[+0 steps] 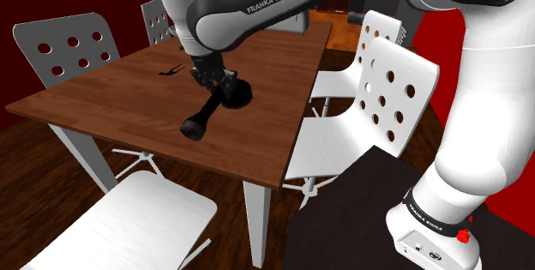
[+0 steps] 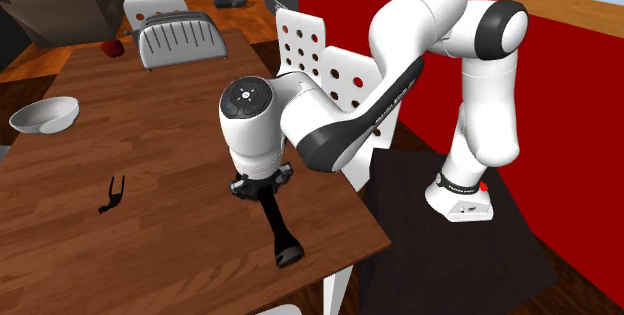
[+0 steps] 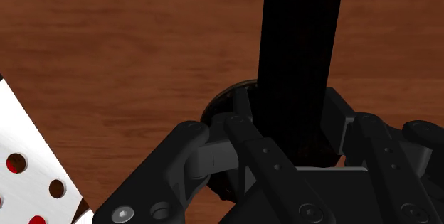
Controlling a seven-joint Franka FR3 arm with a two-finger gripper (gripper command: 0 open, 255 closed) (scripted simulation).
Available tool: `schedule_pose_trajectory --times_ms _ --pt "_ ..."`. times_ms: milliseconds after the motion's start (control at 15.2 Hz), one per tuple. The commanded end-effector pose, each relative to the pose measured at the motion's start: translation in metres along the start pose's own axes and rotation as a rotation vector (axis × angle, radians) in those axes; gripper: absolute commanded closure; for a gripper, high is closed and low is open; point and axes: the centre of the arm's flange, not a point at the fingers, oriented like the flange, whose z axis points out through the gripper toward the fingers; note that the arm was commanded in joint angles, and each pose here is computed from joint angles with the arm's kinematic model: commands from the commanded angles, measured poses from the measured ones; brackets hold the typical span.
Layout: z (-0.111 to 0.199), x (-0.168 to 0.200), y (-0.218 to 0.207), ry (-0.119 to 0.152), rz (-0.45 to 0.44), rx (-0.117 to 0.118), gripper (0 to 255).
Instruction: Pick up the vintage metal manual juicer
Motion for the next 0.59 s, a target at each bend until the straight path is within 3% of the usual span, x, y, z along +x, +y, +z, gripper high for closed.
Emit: schedule_pose_trajectory --times_ms 0,528 --pt "-0.011 0.003 -0.001 0.000 0.000 0.001 255" --pt "-0.052 0.015 0.001 0.000 0.000 0.001 255"
